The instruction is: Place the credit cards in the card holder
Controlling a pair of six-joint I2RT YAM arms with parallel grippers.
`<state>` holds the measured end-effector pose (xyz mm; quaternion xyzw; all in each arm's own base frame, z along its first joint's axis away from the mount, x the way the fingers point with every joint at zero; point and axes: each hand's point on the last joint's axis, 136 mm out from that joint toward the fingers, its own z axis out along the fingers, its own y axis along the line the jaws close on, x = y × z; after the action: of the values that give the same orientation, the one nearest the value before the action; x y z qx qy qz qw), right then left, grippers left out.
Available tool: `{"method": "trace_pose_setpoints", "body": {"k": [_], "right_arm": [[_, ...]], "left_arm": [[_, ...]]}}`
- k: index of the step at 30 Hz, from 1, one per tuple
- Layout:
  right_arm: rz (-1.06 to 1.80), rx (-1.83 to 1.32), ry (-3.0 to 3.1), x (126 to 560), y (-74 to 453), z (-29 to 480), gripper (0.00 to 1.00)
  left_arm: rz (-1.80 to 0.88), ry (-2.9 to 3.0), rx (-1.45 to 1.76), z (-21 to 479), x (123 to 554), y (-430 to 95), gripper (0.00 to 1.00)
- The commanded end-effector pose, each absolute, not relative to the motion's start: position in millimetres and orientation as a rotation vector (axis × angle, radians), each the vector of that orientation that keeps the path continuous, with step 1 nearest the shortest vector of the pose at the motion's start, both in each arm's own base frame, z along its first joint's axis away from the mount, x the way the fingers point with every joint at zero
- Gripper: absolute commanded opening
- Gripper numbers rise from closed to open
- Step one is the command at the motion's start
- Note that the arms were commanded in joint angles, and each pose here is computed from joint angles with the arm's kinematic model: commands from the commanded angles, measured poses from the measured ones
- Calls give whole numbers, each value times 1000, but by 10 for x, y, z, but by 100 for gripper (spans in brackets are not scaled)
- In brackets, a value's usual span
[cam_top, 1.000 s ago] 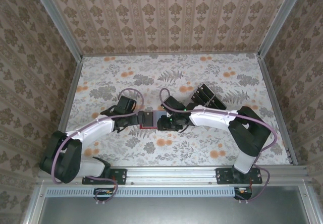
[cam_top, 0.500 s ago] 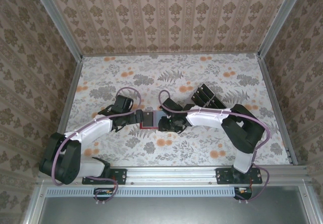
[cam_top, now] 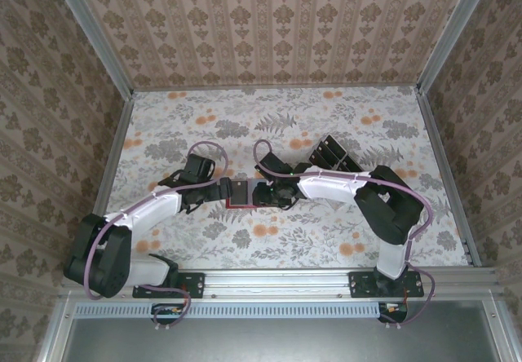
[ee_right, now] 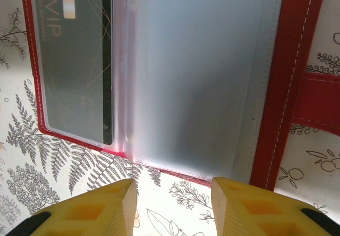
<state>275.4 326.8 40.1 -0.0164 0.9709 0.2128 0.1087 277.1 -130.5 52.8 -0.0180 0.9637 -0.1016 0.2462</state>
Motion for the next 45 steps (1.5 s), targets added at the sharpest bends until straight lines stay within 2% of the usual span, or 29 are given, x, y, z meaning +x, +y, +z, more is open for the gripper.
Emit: {"method": "trace_pose_setpoints", "body": {"k": [1,13,34,45], "right_arm": [[594,-53,2869,2748,3225,390,43],[567,-18,2870,2661,3041,379,43],[607,-51,2869,2796,3235,377,43],[604,-35,2864,2738,3154,408,42]], "left_arm": [[-275,2639,-26,477,2757,-1295,100],[-284,2642,-25,457,2756,-1309,100],[-281,2652,-27,412,2746,-1309,100],[-283,2651,-29,407,2743,-1307,100]]}}
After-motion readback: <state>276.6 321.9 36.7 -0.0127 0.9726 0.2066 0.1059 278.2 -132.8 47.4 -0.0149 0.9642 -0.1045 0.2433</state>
